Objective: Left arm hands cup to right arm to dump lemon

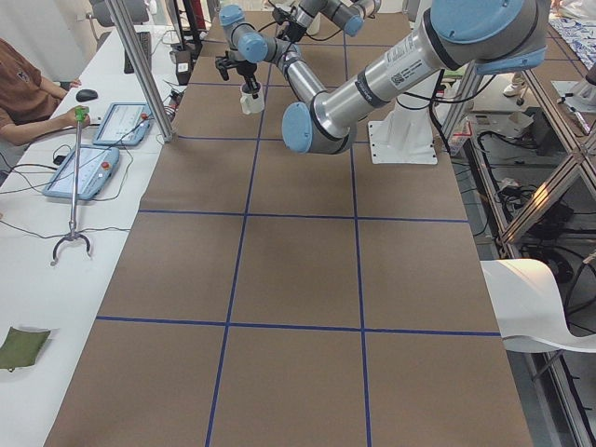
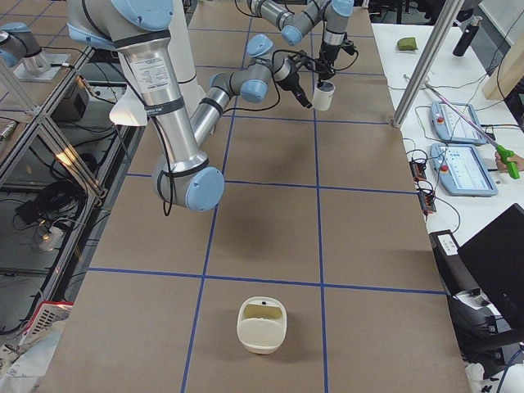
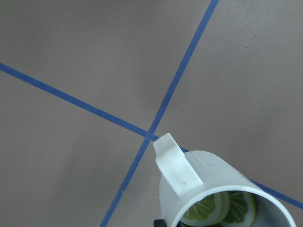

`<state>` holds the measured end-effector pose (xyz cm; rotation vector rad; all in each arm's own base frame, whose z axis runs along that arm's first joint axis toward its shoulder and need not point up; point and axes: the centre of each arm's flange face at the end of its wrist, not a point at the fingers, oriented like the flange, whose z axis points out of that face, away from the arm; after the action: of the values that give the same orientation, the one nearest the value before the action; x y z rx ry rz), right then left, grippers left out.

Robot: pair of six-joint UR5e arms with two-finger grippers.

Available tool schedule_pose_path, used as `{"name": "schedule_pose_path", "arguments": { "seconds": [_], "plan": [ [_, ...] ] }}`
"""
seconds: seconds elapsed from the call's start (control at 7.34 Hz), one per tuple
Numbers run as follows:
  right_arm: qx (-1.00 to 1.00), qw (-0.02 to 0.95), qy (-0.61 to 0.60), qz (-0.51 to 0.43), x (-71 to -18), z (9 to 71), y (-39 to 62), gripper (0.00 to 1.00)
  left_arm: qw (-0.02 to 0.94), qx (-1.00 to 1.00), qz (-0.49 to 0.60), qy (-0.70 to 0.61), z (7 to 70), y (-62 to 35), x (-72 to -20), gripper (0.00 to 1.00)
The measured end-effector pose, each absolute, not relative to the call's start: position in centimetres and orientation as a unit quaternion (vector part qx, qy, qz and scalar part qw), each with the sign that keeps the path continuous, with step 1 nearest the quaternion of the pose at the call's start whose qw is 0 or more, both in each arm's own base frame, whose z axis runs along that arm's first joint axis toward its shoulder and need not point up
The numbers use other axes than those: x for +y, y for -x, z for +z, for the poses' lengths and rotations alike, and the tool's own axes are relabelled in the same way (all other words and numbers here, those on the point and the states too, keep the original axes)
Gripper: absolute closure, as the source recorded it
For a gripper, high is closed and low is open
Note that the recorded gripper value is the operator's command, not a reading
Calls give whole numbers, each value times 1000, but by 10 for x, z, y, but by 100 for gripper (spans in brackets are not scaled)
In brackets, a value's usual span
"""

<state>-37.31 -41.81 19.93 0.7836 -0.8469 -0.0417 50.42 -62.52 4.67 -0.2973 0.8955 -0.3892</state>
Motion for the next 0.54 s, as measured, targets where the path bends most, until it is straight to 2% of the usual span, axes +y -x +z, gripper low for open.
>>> {"name": "schedule_pose_path", "arguments": {
  "seconds": [0.54],
  "plan": [
    [-373,822,-431,15,-345,191,441,5,865,427,-204,165,20,-478,-631,100]
  ]
}}
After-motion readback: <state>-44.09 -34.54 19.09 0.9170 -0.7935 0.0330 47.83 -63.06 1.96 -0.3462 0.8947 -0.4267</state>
